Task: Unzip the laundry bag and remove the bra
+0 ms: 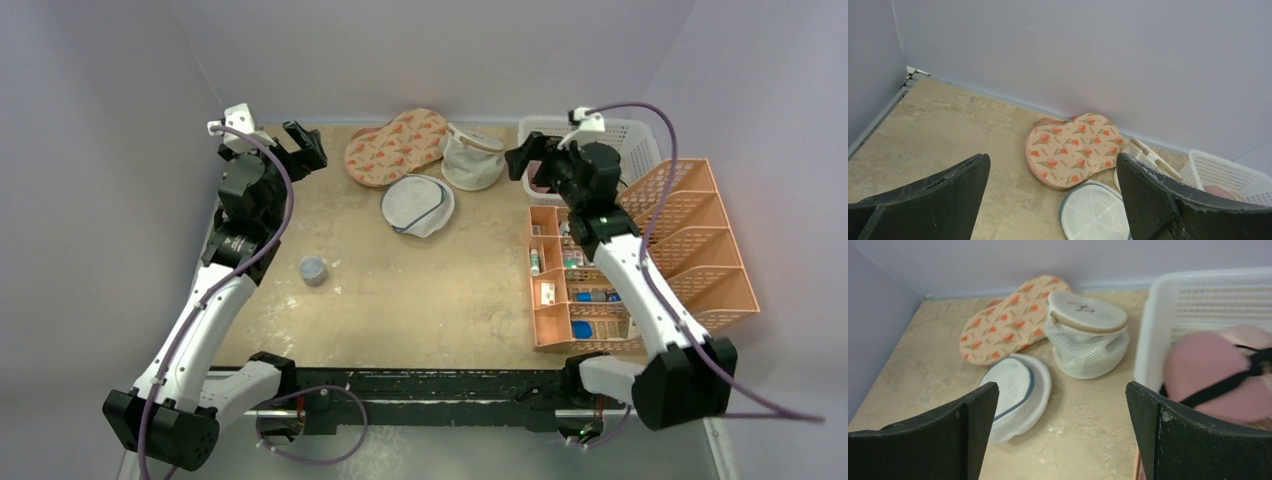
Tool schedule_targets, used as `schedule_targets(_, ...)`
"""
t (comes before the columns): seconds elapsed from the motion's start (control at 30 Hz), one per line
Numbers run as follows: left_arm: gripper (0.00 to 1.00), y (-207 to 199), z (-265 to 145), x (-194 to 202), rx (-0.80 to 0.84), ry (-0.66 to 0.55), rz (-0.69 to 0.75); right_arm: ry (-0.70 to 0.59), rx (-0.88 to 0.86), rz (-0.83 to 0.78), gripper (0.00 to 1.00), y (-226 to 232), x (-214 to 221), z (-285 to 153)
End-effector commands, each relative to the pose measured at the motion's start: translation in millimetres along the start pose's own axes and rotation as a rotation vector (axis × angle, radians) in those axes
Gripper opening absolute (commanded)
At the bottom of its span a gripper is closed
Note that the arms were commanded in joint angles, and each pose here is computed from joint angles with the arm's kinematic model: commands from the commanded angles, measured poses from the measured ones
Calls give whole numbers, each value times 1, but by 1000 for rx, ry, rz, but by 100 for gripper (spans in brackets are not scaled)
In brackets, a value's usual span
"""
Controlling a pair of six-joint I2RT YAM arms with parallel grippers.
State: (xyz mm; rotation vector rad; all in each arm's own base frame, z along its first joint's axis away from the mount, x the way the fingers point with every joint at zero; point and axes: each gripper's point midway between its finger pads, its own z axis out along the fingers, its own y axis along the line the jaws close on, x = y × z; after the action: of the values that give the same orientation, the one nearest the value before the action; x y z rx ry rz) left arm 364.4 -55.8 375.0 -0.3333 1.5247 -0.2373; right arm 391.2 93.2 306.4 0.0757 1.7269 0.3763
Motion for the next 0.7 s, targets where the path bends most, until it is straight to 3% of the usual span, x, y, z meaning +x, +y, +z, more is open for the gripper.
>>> schedule_targets(0.0, 97, -14, 5, -17, 42, -68, -58, 56, -267, 25, 100, 51, 7, 35)
schedule_targets(0.13, 97, -16, 9, -13, 50, -62, -62, 222, -344, 56, 100, 70, 58, 78)
schedule_targets(0.37, 97, -21, 12, -11, 67, -58, -74, 405, -340, 61, 100, 80, 121, 138)
schedule_targets(0.53, 97, -21, 14, -9, 67, -55, -74, 495, -334, 94, 100, 92, 165, 157)
schedule_targets(0.67, 97, -22, 14, -9, 68, -54, -77, 531, -226, 123, 100, 98, 200, 163)
